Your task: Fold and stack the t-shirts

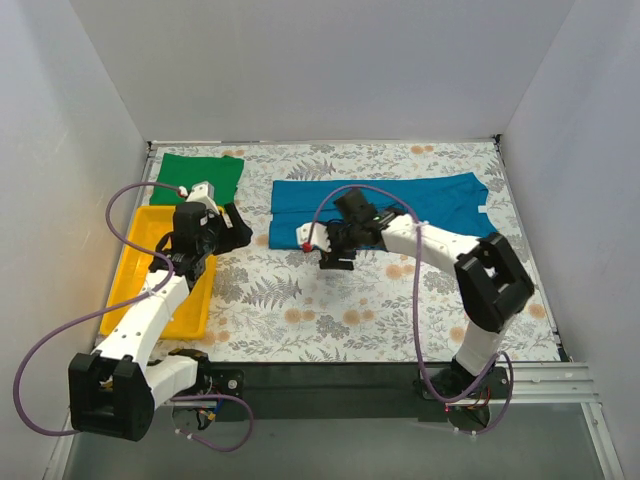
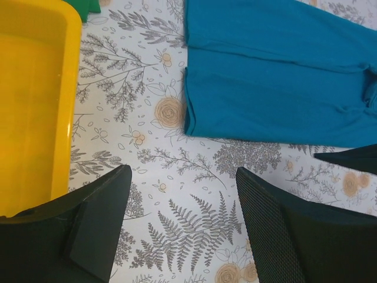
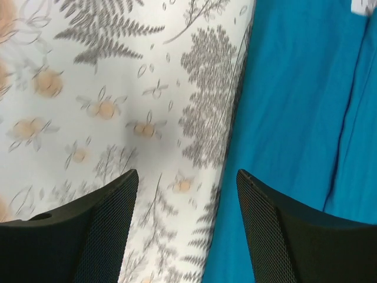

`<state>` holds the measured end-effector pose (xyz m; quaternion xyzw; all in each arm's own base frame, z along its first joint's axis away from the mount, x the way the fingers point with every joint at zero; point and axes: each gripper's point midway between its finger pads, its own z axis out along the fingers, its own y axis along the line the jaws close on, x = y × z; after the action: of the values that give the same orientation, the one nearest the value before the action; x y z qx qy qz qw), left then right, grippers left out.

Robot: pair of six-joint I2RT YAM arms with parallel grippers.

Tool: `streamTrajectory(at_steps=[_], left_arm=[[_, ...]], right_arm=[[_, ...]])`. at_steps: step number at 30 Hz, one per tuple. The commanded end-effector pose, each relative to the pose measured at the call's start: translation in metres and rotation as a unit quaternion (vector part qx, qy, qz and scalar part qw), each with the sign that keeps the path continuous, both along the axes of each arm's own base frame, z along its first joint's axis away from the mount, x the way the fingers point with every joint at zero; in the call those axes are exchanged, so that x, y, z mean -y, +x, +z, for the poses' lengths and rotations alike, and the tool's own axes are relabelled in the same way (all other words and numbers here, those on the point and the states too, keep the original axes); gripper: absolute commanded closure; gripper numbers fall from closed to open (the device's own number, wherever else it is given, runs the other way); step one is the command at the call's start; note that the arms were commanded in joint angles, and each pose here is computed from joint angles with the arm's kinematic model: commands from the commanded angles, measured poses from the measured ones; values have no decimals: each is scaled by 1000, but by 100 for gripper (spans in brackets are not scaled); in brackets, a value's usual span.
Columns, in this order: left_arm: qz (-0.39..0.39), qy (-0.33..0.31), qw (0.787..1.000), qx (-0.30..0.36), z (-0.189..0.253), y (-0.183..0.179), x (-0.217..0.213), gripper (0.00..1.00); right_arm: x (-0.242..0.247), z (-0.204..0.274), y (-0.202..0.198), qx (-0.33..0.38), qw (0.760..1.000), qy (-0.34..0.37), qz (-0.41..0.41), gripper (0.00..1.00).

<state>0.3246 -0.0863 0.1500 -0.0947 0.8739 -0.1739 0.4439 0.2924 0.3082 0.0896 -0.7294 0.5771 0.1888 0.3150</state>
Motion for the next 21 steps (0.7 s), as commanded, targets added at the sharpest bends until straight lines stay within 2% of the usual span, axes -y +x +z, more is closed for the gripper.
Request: streamTrajectory(at_steps=[1,3,11,20,21], left_arm=[[31,19,999,37,20,1,-16,29],[48,25,997,51,27,1,-22,29],[87,36,992,82,40,-2,-38,29],[86,37,992,88,42,-3,-38,29],[85,37,992,89,43,-3,-38,29]], right_arm=[[-32,7,40,114,992,-37,-43,27],[-45,-7,41,125,989,-59,-48,27],[-67,-26,63,149,983,-72,-74,30],[-68,-61,71,140,981,-97,-87,55],[-66,-67,68,135,982,-102,-84,64]])
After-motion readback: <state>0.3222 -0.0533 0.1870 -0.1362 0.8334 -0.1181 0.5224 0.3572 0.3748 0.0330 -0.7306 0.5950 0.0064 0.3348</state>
